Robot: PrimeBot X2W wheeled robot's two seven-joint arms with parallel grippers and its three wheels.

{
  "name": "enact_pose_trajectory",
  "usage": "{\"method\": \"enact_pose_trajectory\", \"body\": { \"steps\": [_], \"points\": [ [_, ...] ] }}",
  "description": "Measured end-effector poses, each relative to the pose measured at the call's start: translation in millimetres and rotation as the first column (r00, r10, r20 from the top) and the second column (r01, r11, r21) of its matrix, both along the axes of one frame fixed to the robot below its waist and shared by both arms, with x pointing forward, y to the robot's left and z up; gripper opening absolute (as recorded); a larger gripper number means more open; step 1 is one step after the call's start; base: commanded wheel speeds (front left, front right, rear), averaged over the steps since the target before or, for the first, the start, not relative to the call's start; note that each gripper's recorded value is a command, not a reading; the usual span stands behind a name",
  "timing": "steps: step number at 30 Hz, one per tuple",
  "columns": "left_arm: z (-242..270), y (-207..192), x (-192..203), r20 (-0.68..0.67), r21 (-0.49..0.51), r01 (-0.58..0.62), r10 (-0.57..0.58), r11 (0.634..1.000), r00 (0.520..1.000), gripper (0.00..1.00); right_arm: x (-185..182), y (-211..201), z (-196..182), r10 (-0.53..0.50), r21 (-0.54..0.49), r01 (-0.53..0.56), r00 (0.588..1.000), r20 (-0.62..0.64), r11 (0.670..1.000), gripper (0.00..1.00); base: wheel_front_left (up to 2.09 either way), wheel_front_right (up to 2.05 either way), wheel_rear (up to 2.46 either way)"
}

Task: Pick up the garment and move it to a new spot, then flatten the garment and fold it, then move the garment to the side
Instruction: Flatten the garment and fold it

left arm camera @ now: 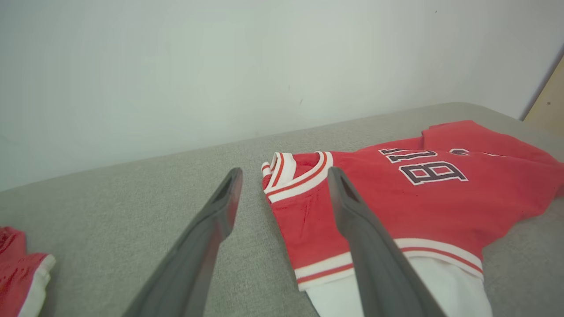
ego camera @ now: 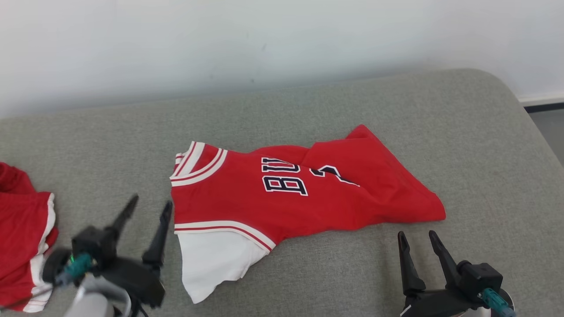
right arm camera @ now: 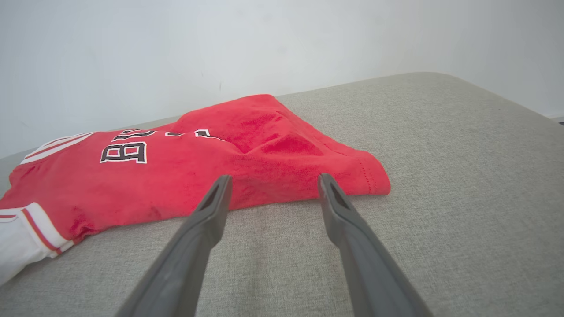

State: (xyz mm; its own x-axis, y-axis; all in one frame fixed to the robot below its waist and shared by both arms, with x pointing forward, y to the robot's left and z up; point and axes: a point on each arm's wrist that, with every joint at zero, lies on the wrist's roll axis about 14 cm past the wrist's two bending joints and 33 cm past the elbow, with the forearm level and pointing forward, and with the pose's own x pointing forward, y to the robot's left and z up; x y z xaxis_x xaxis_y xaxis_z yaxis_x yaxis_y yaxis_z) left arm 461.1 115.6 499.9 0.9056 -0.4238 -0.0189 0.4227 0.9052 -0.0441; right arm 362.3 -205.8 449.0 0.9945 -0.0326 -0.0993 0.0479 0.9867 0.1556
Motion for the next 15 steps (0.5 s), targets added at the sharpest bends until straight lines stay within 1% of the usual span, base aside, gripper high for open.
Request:
{"method": "enact_pose_trajectory", "body": {
  "steps": [4, 7, 11, 15],
  "points": [
    [-21, 6, -26, -0.064, -0.054, -0.062, 0.058, 0.997, 0.996, 1.0, 0, 6, 3, 0.018, -0.001, -0.018, 1.0, 0.011, 1.0, 1.0, 0.0, 0.0, 0.0],
    [-45, 5, -46, -0.123, -0.031, -0.066, 0.061, 0.997, 0.991, 1.0, 1, 9, 6, 0.027, 0.0, -0.027, 0.999, 0.018, 1.0, 1.0, 0.0, 0.0, 0.0],
    [-72, -8, -66, -0.203, -0.034, -0.051, 0.043, 0.998, 0.978, 1.0, -2, 9, 3, 0.027, 0.0, -0.027, 1.0, 0.01, 1.0, 1.0, 0.0, 0.0, 0.0],
    [-90, -13, -76, -0.257, -0.021, -0.042, 0.035, 0.999, 0.966, 1.0, -3, 8, 2, 0.024, -0.002, -0.024, 1.0, 0.006, 1.0, 1.0, 0.0, 0.0, 0.0]
  ]
}}
